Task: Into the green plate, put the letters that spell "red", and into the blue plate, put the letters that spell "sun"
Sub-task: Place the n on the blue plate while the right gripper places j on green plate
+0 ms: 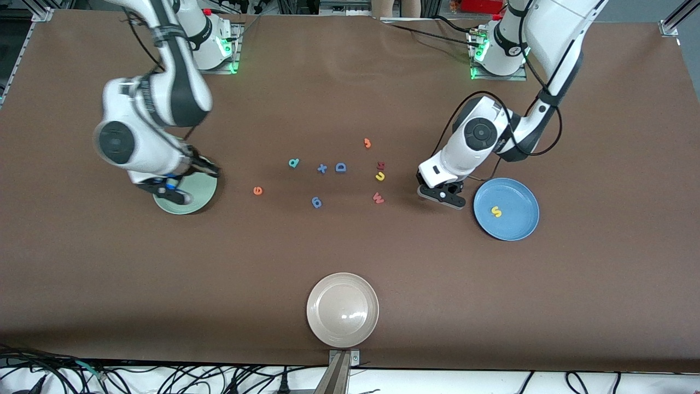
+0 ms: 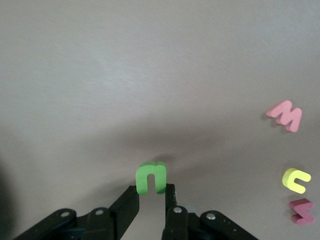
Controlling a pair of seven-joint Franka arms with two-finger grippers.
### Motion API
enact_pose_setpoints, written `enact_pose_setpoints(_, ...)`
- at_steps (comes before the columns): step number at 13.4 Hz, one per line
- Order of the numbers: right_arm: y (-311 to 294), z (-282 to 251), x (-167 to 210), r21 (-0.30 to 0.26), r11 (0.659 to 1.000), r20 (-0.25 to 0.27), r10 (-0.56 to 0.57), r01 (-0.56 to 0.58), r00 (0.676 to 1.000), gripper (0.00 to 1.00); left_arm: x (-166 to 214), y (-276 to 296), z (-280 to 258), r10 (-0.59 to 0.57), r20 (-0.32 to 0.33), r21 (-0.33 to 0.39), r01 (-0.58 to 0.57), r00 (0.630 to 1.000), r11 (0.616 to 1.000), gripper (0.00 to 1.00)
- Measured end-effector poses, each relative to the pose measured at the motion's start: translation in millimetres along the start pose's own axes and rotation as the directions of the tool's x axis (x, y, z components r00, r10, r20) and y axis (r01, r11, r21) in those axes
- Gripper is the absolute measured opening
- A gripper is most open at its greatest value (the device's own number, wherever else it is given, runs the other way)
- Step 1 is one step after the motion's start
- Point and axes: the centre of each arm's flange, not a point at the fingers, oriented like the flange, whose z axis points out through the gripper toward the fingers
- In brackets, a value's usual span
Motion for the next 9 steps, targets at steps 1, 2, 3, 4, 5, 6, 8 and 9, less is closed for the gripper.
enact_pose_setpoints(1, 26.0, 1.3, 11.4, 0.001, 1.000, 0.006, -0.022, 0.022, 1.000, 0.17, 2.7, -14.7, -10.1, 0.011, 0.012, 0.012, -0.011, 1.000, 1.000, 0.28)
enact_pose_setpoints(2, 47.6, 8.5, 20.4, 0.000, 0.999, 0.007, -0.040, 0.040, 0.999, 0.17, 6.2, -36.5, -21.6, 0.034, 0.033, 0.024, -0.035, 0.999, 0.999, 0.28)
enact_pose_setpoints(3, 62.9, 19.0, 28.0, -0.002, 0.998, -0.008, -0.058, 0.058, 0.998, 0.17, 8.7, -63.7, -32.3, 0.061, 0.054, 0.031, -0.063, 0.997, 0.998, 0.28)
enact_pose_setpoints(4, 74.4, 33.6, 35.4, -0.008, 0.997, -0.037, -0.075, 0.075, 0.997, 0.17, 9.2, -97.3, -40.9, 0.095, 0.069, 0.031, -0.097, 0.993, 0.995, 0.28)
enact_pose_setpoints(5, 82.6, 51.2, 41.5, -0.020, 0.996, -0.063, -0.088, 0.087, 0.994, 0.17, 7.1, -131.0, -45.0, 0.124, 0.075, 0.027, -0.126, 0.989, 0.992, 0.28)
enact_pose_setpoints(6, 88.3, 68.7, 46.1, -0.037, 0.995, -0.085, -0.095, 0.092, 0.992, 0.17, 2.4, -163.4, -46.4, 0.145, 0.078, 0.022, -0.147, 0.986, 0.989, 0.28)
enact_pose_setpoints(8, 97.3, 102.4, 54.3, -0.077, 0.993, -0.134, -0.103, 0.093, 0.986, 0.17, -9.2, -213.3, -45.2, 0.181, 0.086, 0.007, -0.183, 0.980, 0.983, 0.28)
enact_pose_setpoints(9, 102.0, 117.5, 57.9, -0.091, 0.992, -0.145, -0.096, 0.083, 0.985, 0.17, -12.7, -224.0, -42.6, 0.192, 0.090, 0.000, -0.193, 0.977, 0.981, 0.28)
